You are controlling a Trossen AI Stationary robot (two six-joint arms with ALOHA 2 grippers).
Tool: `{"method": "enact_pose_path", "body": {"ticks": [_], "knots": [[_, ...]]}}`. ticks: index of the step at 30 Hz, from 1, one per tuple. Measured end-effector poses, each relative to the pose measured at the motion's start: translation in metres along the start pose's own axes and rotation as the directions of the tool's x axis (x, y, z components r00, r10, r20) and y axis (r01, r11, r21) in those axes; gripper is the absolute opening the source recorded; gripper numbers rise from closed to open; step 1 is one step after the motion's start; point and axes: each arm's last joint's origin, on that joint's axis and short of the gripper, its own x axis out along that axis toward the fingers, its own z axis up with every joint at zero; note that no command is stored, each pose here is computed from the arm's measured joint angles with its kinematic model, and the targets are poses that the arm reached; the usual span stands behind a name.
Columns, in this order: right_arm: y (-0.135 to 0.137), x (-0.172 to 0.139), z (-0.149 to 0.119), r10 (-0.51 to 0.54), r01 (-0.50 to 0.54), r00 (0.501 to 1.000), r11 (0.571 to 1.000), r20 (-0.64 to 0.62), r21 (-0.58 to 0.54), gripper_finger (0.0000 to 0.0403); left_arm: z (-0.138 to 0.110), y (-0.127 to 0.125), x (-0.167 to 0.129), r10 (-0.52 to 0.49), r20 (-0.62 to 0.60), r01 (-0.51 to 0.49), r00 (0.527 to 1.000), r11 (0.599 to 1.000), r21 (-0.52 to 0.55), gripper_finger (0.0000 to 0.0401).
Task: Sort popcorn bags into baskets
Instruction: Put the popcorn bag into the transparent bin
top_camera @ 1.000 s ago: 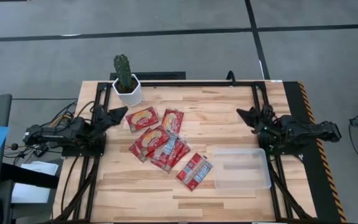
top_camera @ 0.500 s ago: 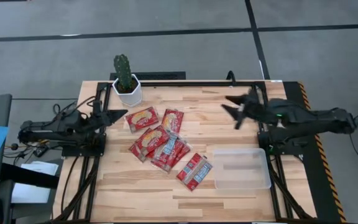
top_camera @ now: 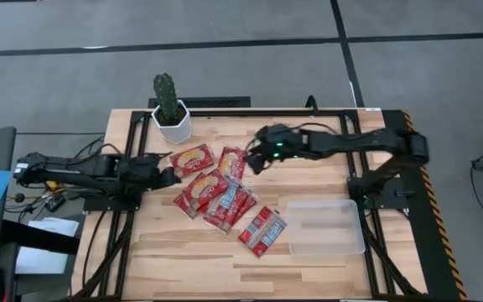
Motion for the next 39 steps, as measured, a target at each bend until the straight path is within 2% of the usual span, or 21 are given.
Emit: {"method": "enact_pose_path", "body": {"ticks": [5, 10, 13, 17, 21, 30, 36, 39], "knots": [[-0.008, 0.053, -0.015, 0.009, 0.0, 0.991, 0.998, -0.134, 0.066, 0.026, -0.004, -0.004, 0.011, 0.03, -0.037, -0.029, 0.999, 0.999, 0.03, 0.0203], [-0.014, 0.09, -0.028, 0.035, -0.016, 0.973, 0.996, -0.228, 0.085, 0.026, -0.015, -0.006, 0.02, 0.054, -0.087, -0.049, 0.995, 0.997, 0.061, 0.0203], [-0.014, 0.104, -0.03, 0.07, -0.048, 0.966, 0.995, -0.248, 0.092, 0.026, -0.023, -0.003, 0.031, 0.012, -0.099, -0.008, 0.995, 0.999, 0.044, 0.0203], [-0.013, 0.114, -0.03, 0.084, -0.062, 0.964, 0.994, -0.251, 0.094, 0.026, -0.037, 0.014, 0.045, -0.055, -0.086, 0.052, 0.995, 0.998, -0.036, 0.0203], [-0.012, 0.114, -0.028, 0.088, -0.067, 0.966, 0.993, -0.244, 0.093, 0.026, -0.044, 0.033, 0.049, -0.022, -0.022, 0.02, 1.0, 0.996, -0.088, 0.0203], [-0.016, 0.114, -0.025, 0.08, -0.062, 0.967, 0.995, -0.24, 0.084, 0.026, -0.057, 0.032, 0.05, -0.08, 0.023, 0.083, 0.997, 0.98, -0.179, 0.0203], [-0.014, 0.118, -0.03, 0.077, -0.067, 0.969, 0.997, -0.236, 0.048, 0.026, -0.065, 0.032, 0.064, -0.058, 0.021, 0.06, 0.998, 0.983, -0.171, 0.0203], [-0.02, 0.123, -0.037, 0.049, -0.036, 0.962, 0.998, -0.268, 0.055, 0.026, -0.068, 0.034, 0.072, -0.041, 0.03, 0.045, 0.999, 0.985, -0.164, 0.0203]]}}
